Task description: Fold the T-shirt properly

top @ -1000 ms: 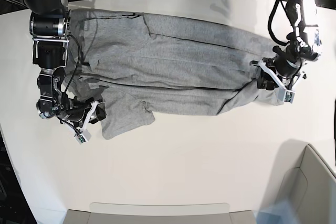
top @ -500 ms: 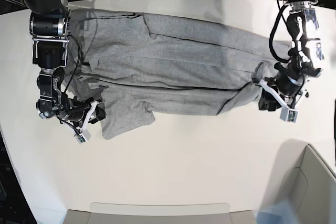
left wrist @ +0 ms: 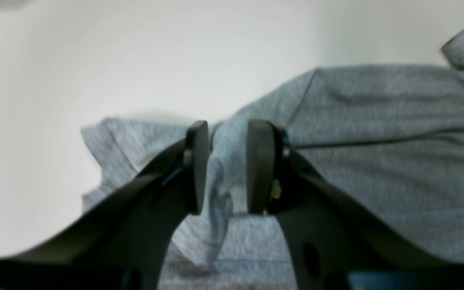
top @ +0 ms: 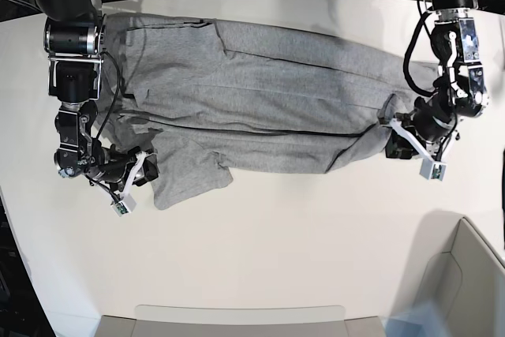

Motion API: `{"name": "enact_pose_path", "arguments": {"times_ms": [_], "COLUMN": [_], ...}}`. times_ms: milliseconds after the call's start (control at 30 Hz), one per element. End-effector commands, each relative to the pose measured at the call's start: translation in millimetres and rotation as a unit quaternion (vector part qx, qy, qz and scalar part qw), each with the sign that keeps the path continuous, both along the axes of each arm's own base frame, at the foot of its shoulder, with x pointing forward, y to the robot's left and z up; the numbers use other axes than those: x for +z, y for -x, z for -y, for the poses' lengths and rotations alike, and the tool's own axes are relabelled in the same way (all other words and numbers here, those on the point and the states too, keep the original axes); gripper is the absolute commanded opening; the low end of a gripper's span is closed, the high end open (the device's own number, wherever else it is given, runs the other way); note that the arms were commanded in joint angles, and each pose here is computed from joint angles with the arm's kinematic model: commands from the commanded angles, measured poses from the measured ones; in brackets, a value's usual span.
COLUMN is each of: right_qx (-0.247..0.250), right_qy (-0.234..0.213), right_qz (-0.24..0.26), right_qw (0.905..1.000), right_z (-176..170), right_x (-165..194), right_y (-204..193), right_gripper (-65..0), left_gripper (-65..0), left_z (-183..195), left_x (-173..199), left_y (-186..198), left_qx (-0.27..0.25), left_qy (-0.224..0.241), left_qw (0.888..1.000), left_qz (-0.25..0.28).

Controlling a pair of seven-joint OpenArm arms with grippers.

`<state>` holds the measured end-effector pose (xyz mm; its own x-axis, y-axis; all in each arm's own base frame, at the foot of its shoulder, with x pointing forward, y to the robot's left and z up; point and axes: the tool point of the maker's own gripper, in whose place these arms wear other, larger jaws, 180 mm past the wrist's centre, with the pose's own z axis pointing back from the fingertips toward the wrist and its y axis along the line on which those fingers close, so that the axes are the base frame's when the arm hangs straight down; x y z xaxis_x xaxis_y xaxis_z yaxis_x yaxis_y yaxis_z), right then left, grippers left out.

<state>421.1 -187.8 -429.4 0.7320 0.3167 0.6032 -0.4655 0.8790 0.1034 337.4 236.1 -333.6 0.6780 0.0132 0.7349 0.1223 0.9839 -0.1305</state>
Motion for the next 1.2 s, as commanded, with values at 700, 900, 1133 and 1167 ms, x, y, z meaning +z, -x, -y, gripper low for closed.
{"name": "enact_pose_path", "arguments": {"times_ms": [700,900,1133,1167], "right_qx": [0.015,0.015,0.016,0.016], "right_qy": [0.057,0.057,0.057,0.057], "right_qz": [-0.032,-0.032,-0.031,-0.031], "right_qw": [0.9977,0.9977,0.9977,0.9977], "right_z": [19,19,18,18], "right_x": [-11,-11,-11,-11], "right_y": [19,19,19,19], "right_gripper": [-47.5,-47.5,-47.5,-47.5], "left_gripper": [-47.4,-47.3,-47.3,-47.3], "left_z": [-14,-16,-25,-25], "left_x": [-30,-39,-61,-61], "left_y": [26,30,35,35], "left_qx": [-0.027,-0.027,-0.018,-0.018], "left_qy": [-0.199,-0.197,-0.19,-0.19], "left_qw": [0.979,0.978,0.979,0.979], "left_qz": [-0.039,-0.054,-0.079,-0.076]}}
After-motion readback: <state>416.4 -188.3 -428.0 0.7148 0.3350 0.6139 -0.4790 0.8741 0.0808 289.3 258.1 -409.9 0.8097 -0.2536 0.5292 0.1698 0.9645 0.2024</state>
